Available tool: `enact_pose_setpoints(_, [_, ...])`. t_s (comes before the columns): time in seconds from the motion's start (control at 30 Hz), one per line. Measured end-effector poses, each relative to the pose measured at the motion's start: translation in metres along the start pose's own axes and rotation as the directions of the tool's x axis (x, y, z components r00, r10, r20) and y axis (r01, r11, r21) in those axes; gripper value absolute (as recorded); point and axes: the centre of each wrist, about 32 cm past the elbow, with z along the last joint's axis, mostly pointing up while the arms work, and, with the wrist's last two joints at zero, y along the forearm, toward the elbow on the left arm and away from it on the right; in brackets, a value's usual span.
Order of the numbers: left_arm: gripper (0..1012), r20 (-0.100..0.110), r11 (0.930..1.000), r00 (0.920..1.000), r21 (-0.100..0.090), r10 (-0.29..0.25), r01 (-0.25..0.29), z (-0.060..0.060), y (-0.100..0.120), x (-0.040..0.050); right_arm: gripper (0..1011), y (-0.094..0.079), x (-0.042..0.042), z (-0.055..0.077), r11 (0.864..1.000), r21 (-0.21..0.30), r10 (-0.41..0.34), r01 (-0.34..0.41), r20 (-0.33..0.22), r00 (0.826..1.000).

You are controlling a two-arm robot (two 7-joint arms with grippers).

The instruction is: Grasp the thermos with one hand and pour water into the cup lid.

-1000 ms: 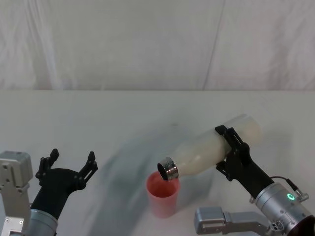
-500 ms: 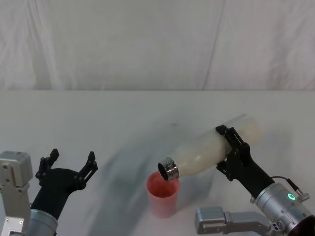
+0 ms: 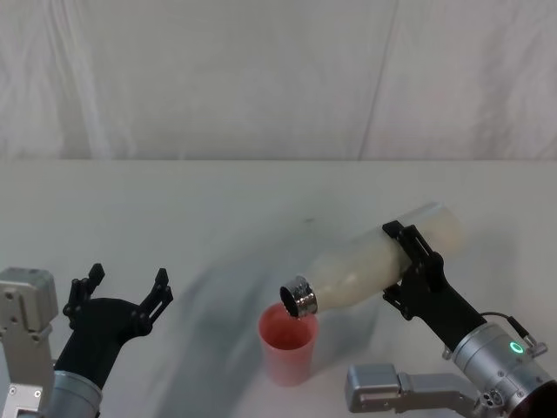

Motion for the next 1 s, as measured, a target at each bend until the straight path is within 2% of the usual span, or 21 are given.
enact_pose_setpoints(0.43, [1001, 0.0, 1.0, 1.0, 0.0, 0.0, 0.0, 0.0, 0.0, 0.0, 962, 0.0, 0.0031, -0.001, 1.0, 0.005, 0.005, -0.005, -0.058, 0.998])
enact_pose_setpoints(0.57, [1001, 0.0, 1.0, 1.0, 0.0, 0.0, 0.0, 0.0, 0.0, 0.0, 962, -0.001, 0.0069, 0.0, 1.0, 0.011, 0.01, -0.008, -0.119, 0.993])
enact_pose_setpoints(0.67, [1001, 0.0, 1.0, 1.0, 0.0, 0.0, 0.0, 0.0, 0.0, 0.0, 962, -0.003, 0.0127, 0.0, 1.0, 0.013, 0.01, -0.008, -0.209, 0.978])
enact_pose_setpoints(0.77, [1001, 0.0, 1.0, 1.0, 0.0, 0.0, 0.0, 0.0, 0.0, 0.0, 962, -0.004, 0.016, -0.001, 1.0, 0.012, 0.009, -0.006, -0.264, 0.965])
enact_pose_setpoints(0.83, [1001, 0.0, 1.0, 1.0, 0.0, 0.0, 0.0, 0.0, 0.0, 0.0, 962, -0.006, 0.0204, -0.003, 1.0, 0.009, 0.009, -0.006, -0.335, 0.942])
enact_pose_setpoints(0.93, [1001, 0.0, 1.0, 1.0, 0.0, 0.0, 0.0, 0.0, 0.0, 0.0, 962, -0.008, 0.0241, -0.006, 1.0, 0.005, 0.009, -0.008, -0.395, 0.919])
enact_pose_setpoints(0.97, [1001, 0.0, 1.0, 1.0, 0.0, 0.0, 0.0, 0.0, 0.0, 0.0, 962, -0.01, 0.027, -0.009, 1.0, 0.002, 0.01, -0.01, -0.446, 0.895])
enact_pose_setpoints(1.0, [1001, 0.0, 1.0, 1.0, 0.0, 0.0, 0.0, 0.0, 0.0, 0.0, 962, -0.01, 0.027, -0.009, 1.0, 0.002, 0.01, -0.01, -0.446, 0.895])
